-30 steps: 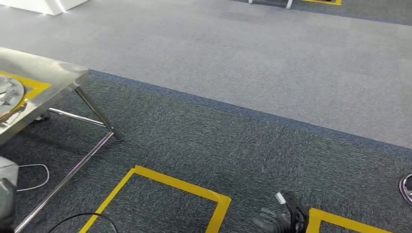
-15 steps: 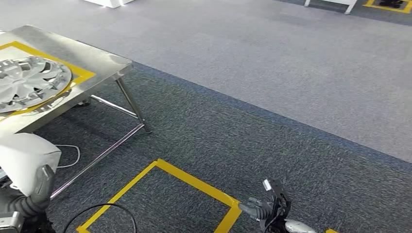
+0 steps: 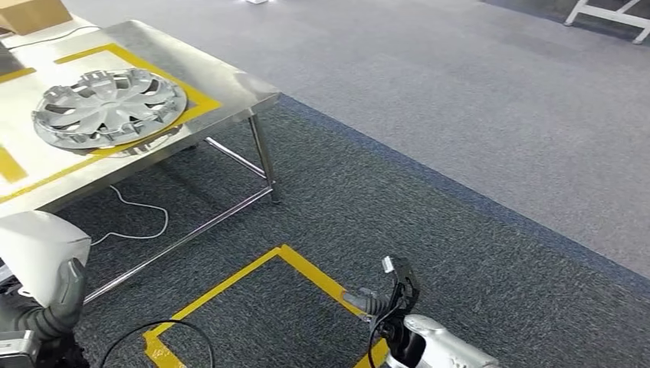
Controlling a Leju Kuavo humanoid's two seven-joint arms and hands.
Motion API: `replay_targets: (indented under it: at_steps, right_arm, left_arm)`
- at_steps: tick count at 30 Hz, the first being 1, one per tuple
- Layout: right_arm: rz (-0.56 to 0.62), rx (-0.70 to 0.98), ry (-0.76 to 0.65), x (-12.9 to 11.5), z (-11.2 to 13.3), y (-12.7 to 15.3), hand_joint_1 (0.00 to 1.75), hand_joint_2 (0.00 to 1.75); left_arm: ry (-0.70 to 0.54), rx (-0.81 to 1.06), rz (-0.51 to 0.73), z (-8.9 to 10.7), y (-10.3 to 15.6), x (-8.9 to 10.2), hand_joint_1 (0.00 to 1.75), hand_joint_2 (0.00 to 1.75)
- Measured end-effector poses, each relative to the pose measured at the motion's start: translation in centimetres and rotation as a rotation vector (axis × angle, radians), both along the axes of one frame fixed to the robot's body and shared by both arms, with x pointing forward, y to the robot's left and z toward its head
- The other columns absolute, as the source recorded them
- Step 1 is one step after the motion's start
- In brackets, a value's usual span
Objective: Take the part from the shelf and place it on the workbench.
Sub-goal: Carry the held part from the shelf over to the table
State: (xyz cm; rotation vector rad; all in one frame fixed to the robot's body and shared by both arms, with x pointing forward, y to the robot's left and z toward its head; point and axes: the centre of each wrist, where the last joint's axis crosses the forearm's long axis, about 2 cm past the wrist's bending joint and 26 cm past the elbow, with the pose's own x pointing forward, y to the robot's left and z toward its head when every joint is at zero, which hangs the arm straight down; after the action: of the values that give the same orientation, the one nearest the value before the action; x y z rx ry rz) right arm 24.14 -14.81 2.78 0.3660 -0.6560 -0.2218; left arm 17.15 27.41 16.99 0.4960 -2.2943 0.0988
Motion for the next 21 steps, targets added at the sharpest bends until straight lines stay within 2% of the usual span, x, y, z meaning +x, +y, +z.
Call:
replay_targets:
  at_steps: [3,8,15,21]
  right_arm:
    - [0.017,0.002,-0.014,0.1,-0.2,-0.3,0.0,1.75]
    - [0.052,-0.026,-0.018,-1.2,-1.7,-2.1,0.0,1.75]
    - [0.081,-0.069,-0.026,-2.0,-2.7,-4.4,0.0,1.75]
    - [0.087,-0.109,-0.04,-2.8,-3.3,-5.6,0.0,1.75]
  left_arm:
    - [0.004,0.008,0.032,-0.3,0.2,-0.5,1.75,1.75]
    - [0.033,0.031,0.069,-1.1,0.9,-2.1,1.75,1.75]
    - [0.04,0.052,0.117,-1.0,2.0,-3.6,1.75,1.75]
    - [0.039,0.07,0.147,-1.0,2.8,-4.1,1.75,1.75]
